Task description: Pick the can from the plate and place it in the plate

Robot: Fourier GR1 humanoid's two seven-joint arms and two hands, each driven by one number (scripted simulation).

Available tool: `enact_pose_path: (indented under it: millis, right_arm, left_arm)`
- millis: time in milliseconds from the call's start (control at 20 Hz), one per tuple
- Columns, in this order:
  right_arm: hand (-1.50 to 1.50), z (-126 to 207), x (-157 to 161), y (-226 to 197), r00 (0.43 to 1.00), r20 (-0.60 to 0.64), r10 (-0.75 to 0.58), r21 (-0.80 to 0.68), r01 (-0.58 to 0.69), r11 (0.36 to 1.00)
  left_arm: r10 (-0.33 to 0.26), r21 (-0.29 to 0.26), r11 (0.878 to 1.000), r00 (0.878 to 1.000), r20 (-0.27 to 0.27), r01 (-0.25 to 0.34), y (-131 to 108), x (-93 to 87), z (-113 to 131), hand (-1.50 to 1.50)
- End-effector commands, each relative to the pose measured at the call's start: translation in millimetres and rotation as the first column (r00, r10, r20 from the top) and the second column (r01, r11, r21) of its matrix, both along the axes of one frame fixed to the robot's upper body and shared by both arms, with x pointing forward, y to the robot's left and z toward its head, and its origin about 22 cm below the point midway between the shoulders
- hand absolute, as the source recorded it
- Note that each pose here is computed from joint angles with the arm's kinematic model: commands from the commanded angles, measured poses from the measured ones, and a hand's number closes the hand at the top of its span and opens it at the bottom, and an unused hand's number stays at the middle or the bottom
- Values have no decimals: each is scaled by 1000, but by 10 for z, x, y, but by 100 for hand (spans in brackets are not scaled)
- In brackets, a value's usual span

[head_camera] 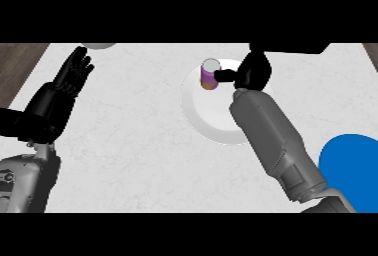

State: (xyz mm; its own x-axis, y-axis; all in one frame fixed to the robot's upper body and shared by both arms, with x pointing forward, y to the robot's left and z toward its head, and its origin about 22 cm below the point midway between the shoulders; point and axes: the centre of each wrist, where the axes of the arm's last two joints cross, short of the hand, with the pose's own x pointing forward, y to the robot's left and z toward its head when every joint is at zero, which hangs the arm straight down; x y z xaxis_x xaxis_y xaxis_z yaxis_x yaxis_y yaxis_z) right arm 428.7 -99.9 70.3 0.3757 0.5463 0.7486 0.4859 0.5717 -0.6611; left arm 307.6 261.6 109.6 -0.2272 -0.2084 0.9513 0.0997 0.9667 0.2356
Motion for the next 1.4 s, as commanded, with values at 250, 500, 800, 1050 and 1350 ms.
enact_pose_path:
  millis: [250,500,800,1050,1350]
  right_arm:
    - [-150,32,-20,-140,953,280,-114,196,59,979]
    - [-150,54,-135,-131,934,323,-156,289,59,956]
    - [-150,-277,-620,-593,914,356,-195,317,78,945]
    - [-150,-365,-1197,-839,902,407,-141,268,29,963]
    - [-150,-345,-1868,-1029,925,359,-126,263,30,964]
  left_arm:
    - [47,-6,999,999,15,-47,-29,19,6,0]
    - [53,-8,999,998,-22,-53,245,41,-58,0]
    - [85,-10,996,996,-17,-85,224,-160,-158,0]
    - [103,3,995,994,-44,-103,258,-148,-163,0]
    - [88,-1,996,995,-37,-88,261,-7,-150,0]
